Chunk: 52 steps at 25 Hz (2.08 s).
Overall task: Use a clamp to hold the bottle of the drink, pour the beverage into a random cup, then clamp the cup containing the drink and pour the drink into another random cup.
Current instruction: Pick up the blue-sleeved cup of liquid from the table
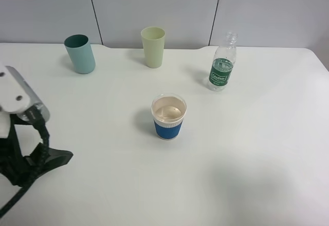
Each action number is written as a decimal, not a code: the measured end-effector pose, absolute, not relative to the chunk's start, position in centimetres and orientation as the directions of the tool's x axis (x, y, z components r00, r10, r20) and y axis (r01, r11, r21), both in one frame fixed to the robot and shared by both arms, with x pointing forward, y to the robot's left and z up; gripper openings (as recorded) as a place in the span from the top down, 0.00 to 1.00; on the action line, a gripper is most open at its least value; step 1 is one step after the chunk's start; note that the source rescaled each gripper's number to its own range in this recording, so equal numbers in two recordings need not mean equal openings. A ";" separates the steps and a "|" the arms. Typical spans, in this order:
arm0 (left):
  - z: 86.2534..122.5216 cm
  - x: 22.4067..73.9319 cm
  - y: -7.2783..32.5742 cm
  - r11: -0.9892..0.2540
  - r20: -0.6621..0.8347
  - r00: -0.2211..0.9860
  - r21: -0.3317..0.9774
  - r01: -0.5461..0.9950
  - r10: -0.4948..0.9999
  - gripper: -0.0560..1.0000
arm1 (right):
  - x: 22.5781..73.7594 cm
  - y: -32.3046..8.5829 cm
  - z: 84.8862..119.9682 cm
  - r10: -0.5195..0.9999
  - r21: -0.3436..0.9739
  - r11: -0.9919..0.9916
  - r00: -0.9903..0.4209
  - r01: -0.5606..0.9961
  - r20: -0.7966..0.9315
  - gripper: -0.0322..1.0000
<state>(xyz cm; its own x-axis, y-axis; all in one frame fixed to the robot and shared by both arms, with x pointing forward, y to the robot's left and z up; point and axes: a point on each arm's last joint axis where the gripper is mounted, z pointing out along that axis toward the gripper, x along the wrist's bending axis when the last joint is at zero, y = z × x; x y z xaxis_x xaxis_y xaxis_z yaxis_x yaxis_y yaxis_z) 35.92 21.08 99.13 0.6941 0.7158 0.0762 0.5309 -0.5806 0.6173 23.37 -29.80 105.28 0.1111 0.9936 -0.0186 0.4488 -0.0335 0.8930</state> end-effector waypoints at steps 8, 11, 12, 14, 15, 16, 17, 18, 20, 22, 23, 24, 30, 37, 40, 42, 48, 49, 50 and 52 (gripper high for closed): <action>96.7 38.2 17.1 -0.588 0.081 0.741 0.668 0.456 0.666 0.00 | 23.4 -29.8 105.3 0.994 0.893 -0.033 0.111 0.449 -0.019 0.00; 95.8 39.2 16.4 -0.567 0.087 0.732 0.697 0.440 0.675 0.00 | 23.4 -29.8 105.3 0.994 0.893 -0.033 0.111 0.449 -0.019 0.00; 95.5 39.4 16.2 -0.563 0.090 0.731 0.702 0.436 0.677 0.00 | 23.4 -29.8 105.3 0.994 0.893 -0.033 0.111 0.449 -0.019 0.00; 95.0 40.0 15.8 -0.555 0.094 0.726 0.714 0.428 0.681 0.00 | 23.4 -29.8 105.3 0.994 0.893 -0.033 0.111 0.449 -0.019 0.00; 94.5 40.2 15.6 -0.557 0.095 0.726 0.711 0.430 0.682 0.00 | 23.4 -29.8 105.3 0.994 0.893 -0.033 0.111 0.449 -0.019 0.00; 94.1 40.4 15.4 -0.559 0.096 0.725 0.708 0.432 0.682 0.00 | 23.4 -29.8 105.3 0.994 0.893 -0.033 0.111 0.449 -0.019 0.00; 93.6 40.6 15.3 -0.564 0.096 0.725 0.700 0.437 0.682 0.00 | 23.4 -29.8 105.3 0.994 0.893 -0.033 0.111 0.449 -0.019 0.00; 93.1 40.7 15.2 -0.569 0.096 0.725 0.692 0.443 0.682 0.00 | 23.4 -29.8 105.3 0.994 0.893 -0.033 0.111 0.449 -0.019 0.00; 92.1 41.0 15.0 -0.580 0.096 0.726 0.676 0.455 0.681 0.00 | 23.4 -29.8 105.3 0.994 0.893 -0.033 0.111 0.449 -0.019 0.00; 91.4 41.2 14.8 -0.585 0.101 0.728 0.673 0.452 0.678 0.00 | 23.4 -29.8 105.3 0.994 0.893 -0.033 0.111 0.449 -0.019 0.00; 91.1 41.4 14.6 -0.582 0.107 0.728 0.682 0.442 0.677 0.00 | 23.4 -29.8 105.3 0.994 0.893 -0.033 0.111 0.449 -0.019 0.00; 90.9 41.6 14.5 -0.578 0.113 0.729 0.694 0.429 0.676 0.00 | 23.4 -29.8 105.3 0.994 0.893 -0.033 0.111 0.449 -0.019 0.00; 90.3 42.6 13.4 -0.545 0.157 0.742 0.777 0.315 0.652 0.00 | 23.4 -29.8 105.3 0.994 0.893 -0.033 0.111 0.449 -0.019 0.00; 89.1 43.1 12.4 -0.483 0.131 0.760 0.836 0.261 0.637 0.00 | 23.4 -29.8 105.3 0.994 0.893 -0.033 0.111 0.449 -0.019 0.00; 88.5 43.1 11.9 -0.466 0.131 0.783 0.857 0.218 0.608 0.00 | 23.4 -29.8 105.3 0.994 0.893 -0.033 0.111 0.449 -0.019 0.00; 88.0 43.1 11.6 -0.453 0.131 0.796 0.871 0.193 0.591 0.00 | 23.4 -29.8 105.3 0.994 0.893 -0.033 0.111 0.449 -0.019 0.00; 87.1 43.1 11.1 -0.409 0.110 0.806 0.896 0.173 0.582 0.00 | 23.4 -29.8 105.3 0.994 0.893 -0.033 0.111 0.449 -0.019 0.00; 87.0 43.1 11.1 -0.395 0.097 0.804 0.901 0.180 0.587 0.00 | 23.4 -29.8 105.3 0.994 0.893 -0.033 0.111 0.449 -0.019 0.00; 86.7 43.1 11.1 -0.379 0.080 0.801 0.906 0.190 0.593 0.00 | 23.4 -29.8 105.3 0.994 0.893 -0.033 0.111 0.449 -0.019 0.00; 86.4 43.2 11.0 -0.349 0.053 0.797 0.915 0.203 0.602 0.00 | 23.4 -29.8 105.3 0.994 0.893 -0.033 0.111 0.449 -0.019 0.00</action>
<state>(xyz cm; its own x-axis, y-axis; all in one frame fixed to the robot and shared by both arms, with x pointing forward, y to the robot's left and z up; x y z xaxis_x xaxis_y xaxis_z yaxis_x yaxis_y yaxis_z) 43.17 10.98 86.45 0.7967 0.6021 0.0525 0.2032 -0.3487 0.9149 23.37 -29.80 105.28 0.1111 0.9936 -0.0186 0.4488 -0.0335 0.8930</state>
